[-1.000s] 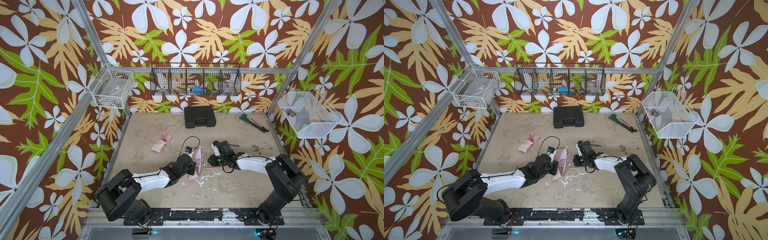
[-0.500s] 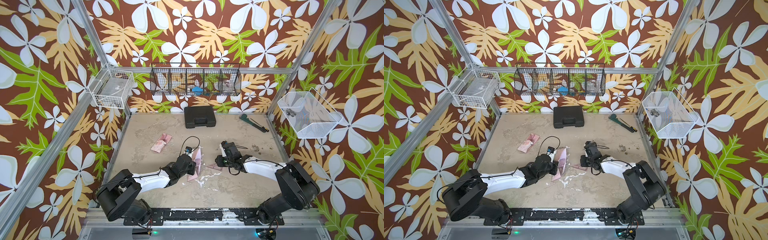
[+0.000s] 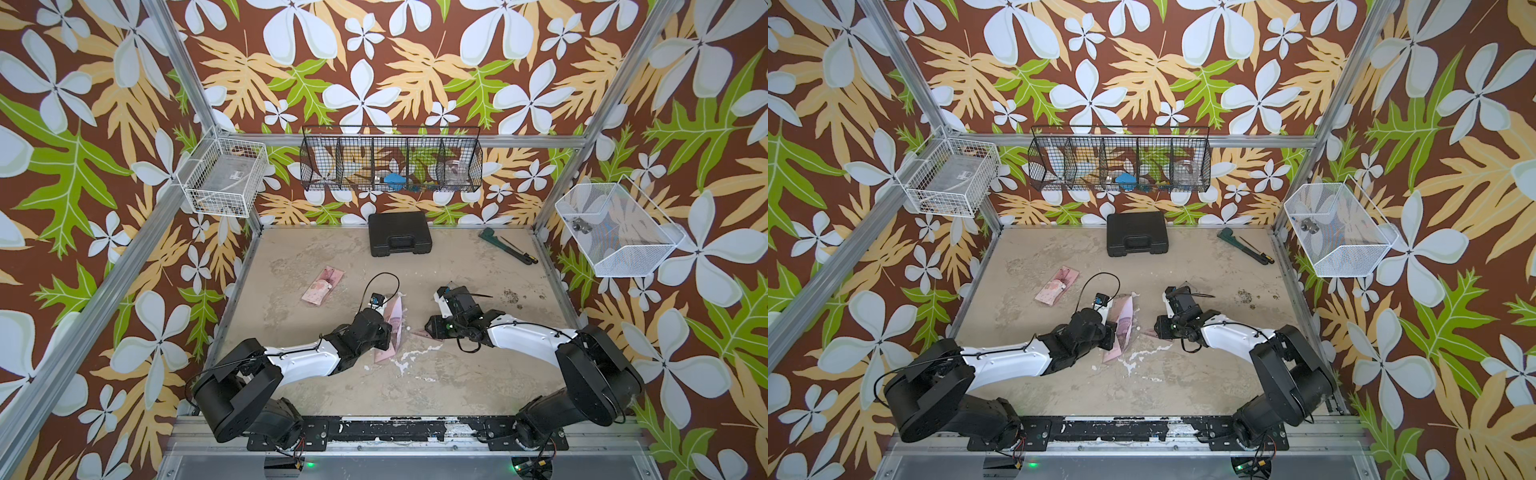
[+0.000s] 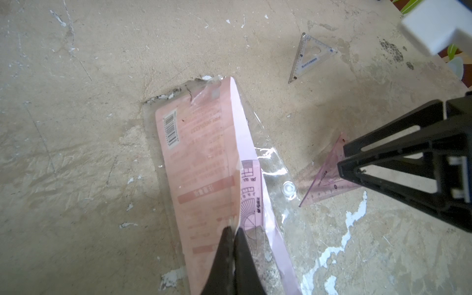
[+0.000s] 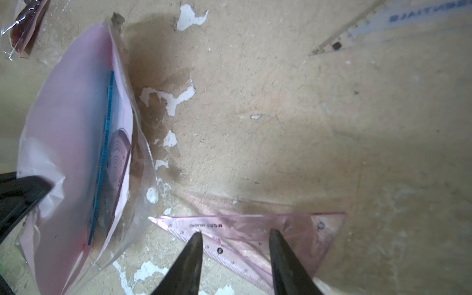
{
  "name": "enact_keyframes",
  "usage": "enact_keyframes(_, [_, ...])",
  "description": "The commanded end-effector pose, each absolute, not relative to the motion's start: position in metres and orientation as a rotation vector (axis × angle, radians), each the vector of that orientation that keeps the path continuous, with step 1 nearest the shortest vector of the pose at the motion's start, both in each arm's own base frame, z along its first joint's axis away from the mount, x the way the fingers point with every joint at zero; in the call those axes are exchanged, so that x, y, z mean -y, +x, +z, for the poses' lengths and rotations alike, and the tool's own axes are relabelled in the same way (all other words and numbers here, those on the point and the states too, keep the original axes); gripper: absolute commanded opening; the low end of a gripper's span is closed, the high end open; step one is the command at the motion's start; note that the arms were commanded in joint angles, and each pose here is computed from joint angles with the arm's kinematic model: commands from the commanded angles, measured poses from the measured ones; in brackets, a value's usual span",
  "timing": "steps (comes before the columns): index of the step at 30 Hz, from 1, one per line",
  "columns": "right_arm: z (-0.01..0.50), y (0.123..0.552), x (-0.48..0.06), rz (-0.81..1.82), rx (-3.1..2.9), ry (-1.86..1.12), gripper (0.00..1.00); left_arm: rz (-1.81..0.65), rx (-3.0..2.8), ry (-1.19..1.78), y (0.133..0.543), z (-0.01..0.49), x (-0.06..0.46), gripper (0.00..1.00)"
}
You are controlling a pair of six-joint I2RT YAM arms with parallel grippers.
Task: Open the ruler set and take out the ruler
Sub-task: Move the ruler to the center of the board.
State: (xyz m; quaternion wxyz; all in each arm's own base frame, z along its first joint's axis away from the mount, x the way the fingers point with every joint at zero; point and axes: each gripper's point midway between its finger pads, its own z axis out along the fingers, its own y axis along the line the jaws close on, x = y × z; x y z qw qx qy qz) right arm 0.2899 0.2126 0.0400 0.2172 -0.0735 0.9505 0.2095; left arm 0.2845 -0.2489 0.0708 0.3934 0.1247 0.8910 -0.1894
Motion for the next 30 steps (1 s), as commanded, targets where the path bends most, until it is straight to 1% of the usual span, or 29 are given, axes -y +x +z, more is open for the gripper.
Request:
enact_keyframes(1, [0.030,0.287,-0.208,0.555,-2.671,-0.178,0.46,-0.480,-2.268,0.308,0.284,0.069,0.248,0.00])
enact_keyframes(11, [0.013,0.283,-0.197,0.530,-2.725,-0.108,0.47,-0.479,-2.271,0.304,0.285,0.069,0.248,0.00])
enact_keyframes(18, [0.010,0.290,-0.158,0.482,-2.721,0.042,0.47,-0.472,-2.267,0.303,0.285,0.071,0.247,0.00])
enact_keyframes(25, [0.010,0.320,-0.114,0.385,-2.673,0.196,0.47,-0.473,-2.263,0.300,0.286,0.072,0.247,0.00])
enact_keyframes(30, [0.013,0.345,-0.084,0.382,-2.621,0.339,0.47,-0.476,-2.261,0.302,0.285,0.073,0.247,0.00])
